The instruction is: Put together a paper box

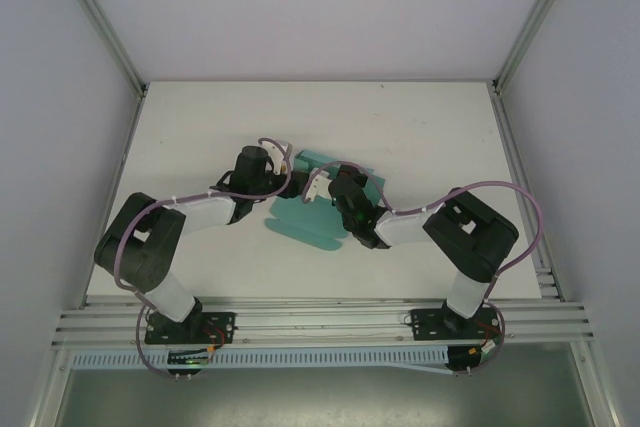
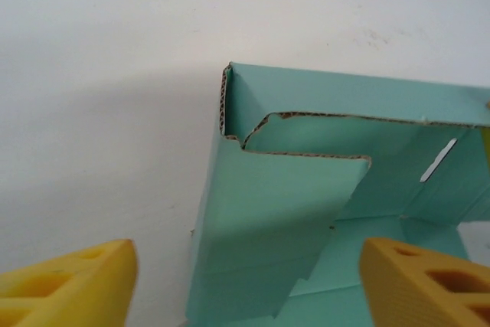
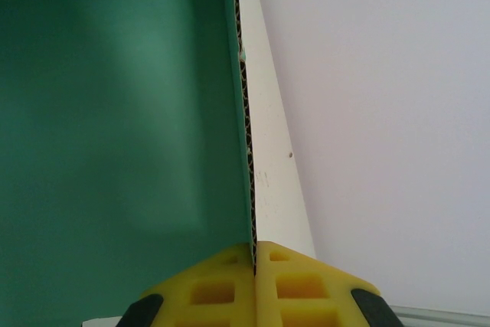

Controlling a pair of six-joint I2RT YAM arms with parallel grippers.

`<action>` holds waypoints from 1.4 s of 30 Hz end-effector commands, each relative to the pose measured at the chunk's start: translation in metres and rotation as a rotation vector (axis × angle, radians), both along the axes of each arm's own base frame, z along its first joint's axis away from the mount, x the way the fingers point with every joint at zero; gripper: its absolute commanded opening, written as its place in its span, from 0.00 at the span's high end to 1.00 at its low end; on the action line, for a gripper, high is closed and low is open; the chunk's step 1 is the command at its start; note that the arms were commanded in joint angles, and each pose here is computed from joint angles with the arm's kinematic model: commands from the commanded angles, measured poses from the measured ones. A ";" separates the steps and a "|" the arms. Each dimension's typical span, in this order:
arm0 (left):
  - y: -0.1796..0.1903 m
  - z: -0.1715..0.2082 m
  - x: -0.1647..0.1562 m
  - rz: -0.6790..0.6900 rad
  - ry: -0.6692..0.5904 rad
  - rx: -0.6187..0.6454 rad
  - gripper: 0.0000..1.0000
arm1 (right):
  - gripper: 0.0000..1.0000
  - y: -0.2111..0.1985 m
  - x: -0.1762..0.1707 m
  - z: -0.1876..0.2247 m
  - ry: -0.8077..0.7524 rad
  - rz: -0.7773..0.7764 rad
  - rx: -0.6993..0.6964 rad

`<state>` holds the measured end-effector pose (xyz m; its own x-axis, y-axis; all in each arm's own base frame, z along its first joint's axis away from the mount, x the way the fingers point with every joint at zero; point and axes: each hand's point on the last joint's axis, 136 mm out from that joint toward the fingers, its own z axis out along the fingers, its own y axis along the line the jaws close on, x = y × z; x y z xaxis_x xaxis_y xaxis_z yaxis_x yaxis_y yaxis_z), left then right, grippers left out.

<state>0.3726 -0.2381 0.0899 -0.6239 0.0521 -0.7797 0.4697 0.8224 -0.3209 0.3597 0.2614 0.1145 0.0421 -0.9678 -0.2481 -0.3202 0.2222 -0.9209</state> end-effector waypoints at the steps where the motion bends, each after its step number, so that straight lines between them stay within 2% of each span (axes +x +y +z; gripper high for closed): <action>1: 0.008 -0.015 0.000 0.032 0.055 0.016 0.38 | 1.00 0.002 -0.001 0.012 -0.018 -0.010 0.031; 5: 0.003 -0.013 0.009 0.027 0.036 0.008 0.43 | 1.00 0.002 -0.003 0.011 -0.015 -0.003 0.039; 7: 0.002 -0.022 0.016 0.037 0.060 0.035 0.50 | 1.00 0.004 -0.004 0.010 -0.012 0.006 0.043; 10: -0.001 -0.034 0.024 0.032 0.077 0.055 0.54 | 1.00 0.005 -0.005 0.011 -0.006 0.020 0.047; 12: 0.001 -0.039 0.028 0.043 0.077 0.075 0.62 | 1.00 0.006 -0.006 0.009 0.004 0.028 0.047; 14: 0.001 -0.040 0.032 0.050 0.065 0.090 0.63 | 1.00 0.007 -0.008 0.009 0.012 0.037 0.051; 18: 0.000 -0.039 0.038 0.056 0.045 0.085 0.75 | 1.00 0.010 -0.010 0.005 0.036 0.052 0.055; 22: -0.001 -0.037 0.045 0.068 0.035 0.091 0.76 | 1.00 0.012 -0.012 0.000 0.054 0.058 0.045; 25: 0.001 -0.036 0.051 0.098 0.033 0.096 0.84 | 1.00 0.016 -0.016 -0.004 0.078 0.068 0.047; 26: 0.004 -0.038 0.055 0.126 0.033 0.111 0.96 | 1.00 0.017 -0.017 -0.006 0.087 0.070 0.050; 27: 0.010 -0.041 0.059 0.164 0.041 0.134 1.00 | 1.00 0.018 -0.018 -0.005 0.096 0.068 0.062; 29: 0.015 -0.046 0.061 0.189 0.050 0.175 1.00 | 1.00 0.018 -0.016 0.001 0.105 0.041 0.111; 30: 0.016 -0.047 0.060 0.186 0.047 0.183 1.00 | 0.89 0.016 -0.014 0.007 0.105 0.017 0.149; 31: 0.016 -0.048 0.057 0.174 0.044 0.178 1.00 | 0.70 0.013 -0.012 0.014 0.099 -0.014 0.191; 32: 0.014 -0.046 0.053 0.159 0.037 0.166 1.00 | 0.60 0.009 -0.009 0.022 0.091 -0.049 0.235; 33: 0.013 -0.044 0.049 0.150 0.031 0.145 1.00 | 0.53 0.002 -0.007 0.033 0.074 -0.092 0.288; 35: 0.011 -0.038 0.043 0.138 0.021 0.109 1.00 | 0.17 -0.012 -0.007 0.053 0.045 -0.149 0.395; 36: 0.012 -0.036 0.041 0.143 0.023 0.098 1.00 | 0.04 -0.021 -0.010 0.061 0.056 -0.171 0.448; 40: 0.005 -0.023 0.033 0.104 0.030 0.039 1.00 | 0.01 -0.053 -0.026 0.066 0.251 -0.226 0.671; 42: -0.004 -0.012 0.028 0.062 0.030 -0.024 1.00 | 0.01 -0.067 -0.038 0.061 0.408 -0.215 0.791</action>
<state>0.4066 -0.2320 0.0555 -0.6565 0.0465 -0.7529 0.3712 0.8888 -0.2688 0.3438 0.2117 0.2001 -0.1683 -0.6468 -0.7438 -0.3596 0.7429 -0.5647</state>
